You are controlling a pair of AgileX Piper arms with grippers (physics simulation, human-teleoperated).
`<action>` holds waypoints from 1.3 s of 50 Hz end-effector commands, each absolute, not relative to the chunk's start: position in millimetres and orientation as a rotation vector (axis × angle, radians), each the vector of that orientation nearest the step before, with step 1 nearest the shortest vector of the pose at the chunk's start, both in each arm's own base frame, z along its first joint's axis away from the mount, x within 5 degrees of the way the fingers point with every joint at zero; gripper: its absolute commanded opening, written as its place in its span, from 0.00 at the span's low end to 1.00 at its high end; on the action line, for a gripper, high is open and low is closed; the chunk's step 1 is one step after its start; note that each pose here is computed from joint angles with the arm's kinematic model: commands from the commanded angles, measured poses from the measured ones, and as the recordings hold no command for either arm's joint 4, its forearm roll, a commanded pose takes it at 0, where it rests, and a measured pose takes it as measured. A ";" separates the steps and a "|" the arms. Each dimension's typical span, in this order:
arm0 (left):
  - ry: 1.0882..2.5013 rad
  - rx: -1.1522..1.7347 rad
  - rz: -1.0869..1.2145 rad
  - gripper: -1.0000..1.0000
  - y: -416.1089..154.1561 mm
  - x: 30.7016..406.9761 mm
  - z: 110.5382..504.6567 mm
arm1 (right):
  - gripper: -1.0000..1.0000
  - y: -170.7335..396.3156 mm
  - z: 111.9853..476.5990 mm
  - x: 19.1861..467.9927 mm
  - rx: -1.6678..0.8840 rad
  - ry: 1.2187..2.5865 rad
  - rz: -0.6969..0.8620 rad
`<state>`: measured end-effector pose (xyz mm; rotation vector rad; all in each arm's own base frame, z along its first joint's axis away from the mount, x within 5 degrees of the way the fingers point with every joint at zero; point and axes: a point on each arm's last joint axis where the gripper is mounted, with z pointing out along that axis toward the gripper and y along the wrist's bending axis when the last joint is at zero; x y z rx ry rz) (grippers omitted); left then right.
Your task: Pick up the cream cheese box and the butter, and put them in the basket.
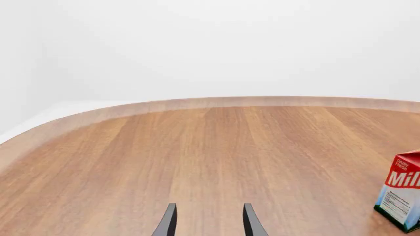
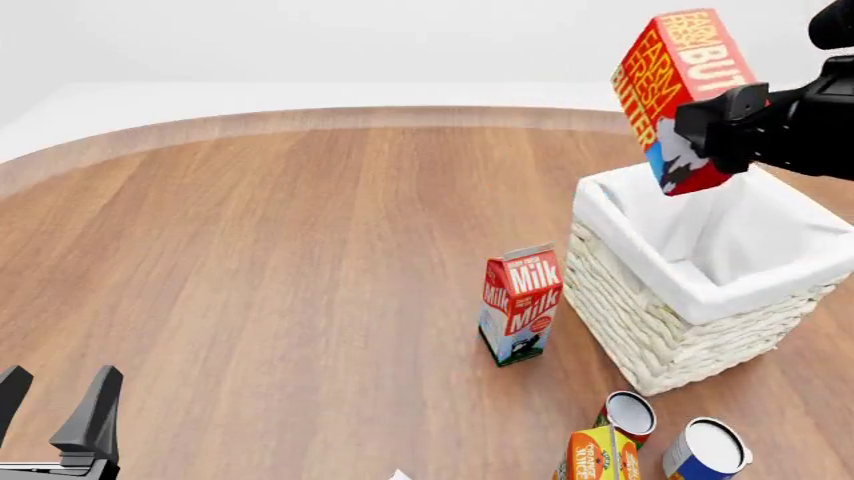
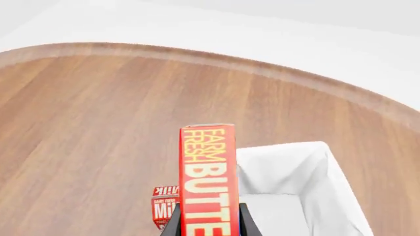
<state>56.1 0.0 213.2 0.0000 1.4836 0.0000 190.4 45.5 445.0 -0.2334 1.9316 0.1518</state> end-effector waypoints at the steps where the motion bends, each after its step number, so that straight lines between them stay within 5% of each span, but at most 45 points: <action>1: 1.484 0.000 0.000 1.00 0.0 56.1 213.2 | 0.00 28.4 448.2 184.3 -0.098 1.906 0.138; 65: 1.484 0.000 0.000 1.00 0.0 56.1 213.2 | 0.00 -9.9 363.0 231.6 0.388 1.920 0.207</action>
